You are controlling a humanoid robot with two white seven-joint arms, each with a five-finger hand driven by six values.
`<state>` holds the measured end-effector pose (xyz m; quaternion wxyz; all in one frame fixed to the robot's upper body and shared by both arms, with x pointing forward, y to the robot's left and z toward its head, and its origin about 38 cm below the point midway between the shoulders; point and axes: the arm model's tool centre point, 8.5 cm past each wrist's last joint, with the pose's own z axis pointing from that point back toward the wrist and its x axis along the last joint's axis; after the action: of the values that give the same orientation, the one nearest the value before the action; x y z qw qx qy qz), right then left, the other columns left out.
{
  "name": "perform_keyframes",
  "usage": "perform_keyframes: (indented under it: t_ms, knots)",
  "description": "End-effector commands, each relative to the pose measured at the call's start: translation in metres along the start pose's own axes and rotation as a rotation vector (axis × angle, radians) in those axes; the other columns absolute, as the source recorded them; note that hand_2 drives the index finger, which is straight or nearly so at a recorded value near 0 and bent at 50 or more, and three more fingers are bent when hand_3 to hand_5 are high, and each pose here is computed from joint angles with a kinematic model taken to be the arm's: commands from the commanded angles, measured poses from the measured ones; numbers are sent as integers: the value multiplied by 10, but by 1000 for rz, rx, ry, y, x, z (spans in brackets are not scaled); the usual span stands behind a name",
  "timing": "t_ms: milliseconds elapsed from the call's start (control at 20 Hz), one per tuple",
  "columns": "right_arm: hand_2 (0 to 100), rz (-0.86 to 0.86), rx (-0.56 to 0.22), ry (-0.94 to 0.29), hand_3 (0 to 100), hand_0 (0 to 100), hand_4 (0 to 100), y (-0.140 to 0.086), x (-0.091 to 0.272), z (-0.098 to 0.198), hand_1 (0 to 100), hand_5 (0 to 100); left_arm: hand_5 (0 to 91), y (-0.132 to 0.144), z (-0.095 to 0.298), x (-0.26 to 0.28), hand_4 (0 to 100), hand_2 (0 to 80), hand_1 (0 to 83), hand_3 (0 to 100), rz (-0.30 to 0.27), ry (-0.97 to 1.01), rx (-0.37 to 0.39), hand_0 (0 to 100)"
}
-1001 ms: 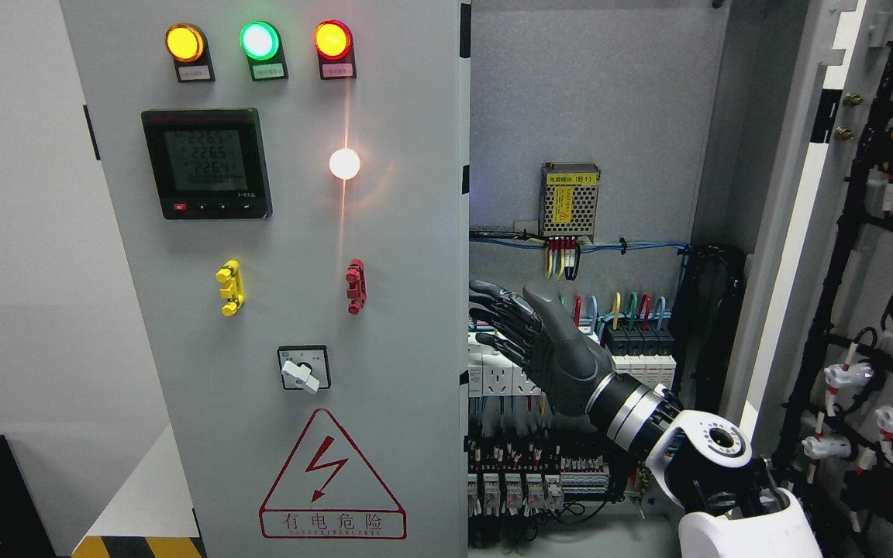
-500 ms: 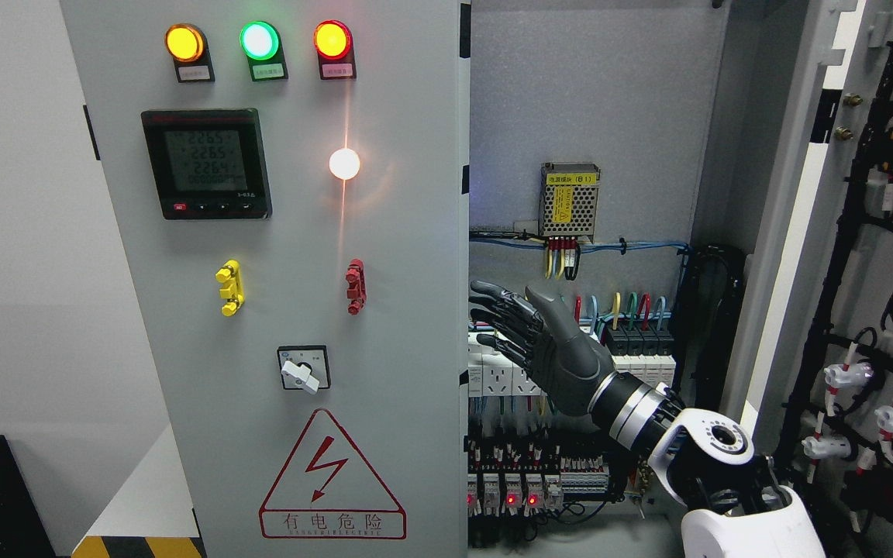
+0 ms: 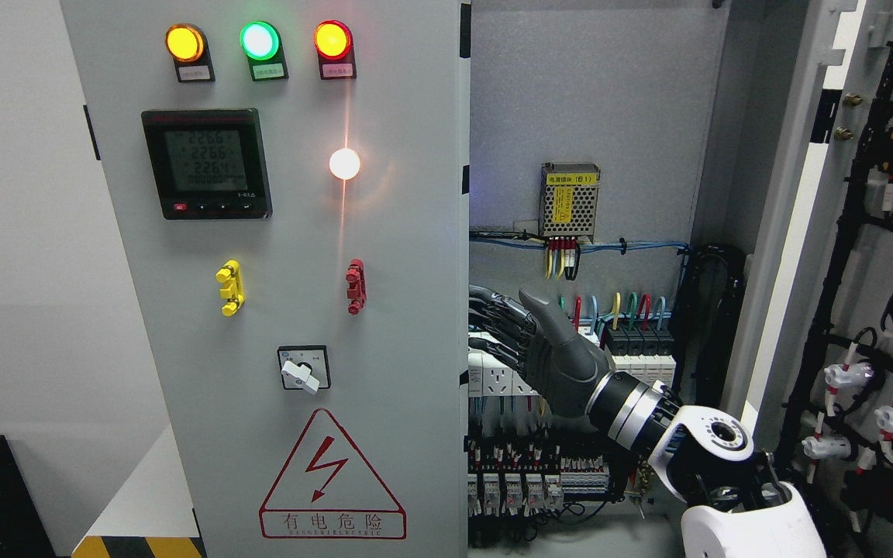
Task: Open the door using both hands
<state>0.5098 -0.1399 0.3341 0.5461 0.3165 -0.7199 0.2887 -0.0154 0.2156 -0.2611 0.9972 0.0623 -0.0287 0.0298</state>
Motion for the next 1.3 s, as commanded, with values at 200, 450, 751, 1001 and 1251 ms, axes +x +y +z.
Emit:
perform_keyframes:
  t_ms: [200,450,751,1001,1251]
  knots:
    - [0,-10,10,16,0,191,0,1,3,-5,0,0,0,-1,-1,18,0,0,0,0,-23,-30,-3,0]
    - [0,-20,12,27,0,191,0,1,4,-5,0,0,0,-1,-1,18,0,0,0,0,-23,-30,-3,0]
    - [0,-24,67,28,0,191,0,7,4,-7,0,0,0,-1,-1,18,0,0,0,0,-23,-30,-3,0]
    - [0,-23,74,24,0,191,0,8,6,-9,0,0,0,-1,-1,18,0,0,0,0,-23,-30,-3,0]
    - [0,-28,75,26,0,191,0,7,5,-10,0,0,0,-1,-1,18,0,0,0,0,-23,-30,-3,0]
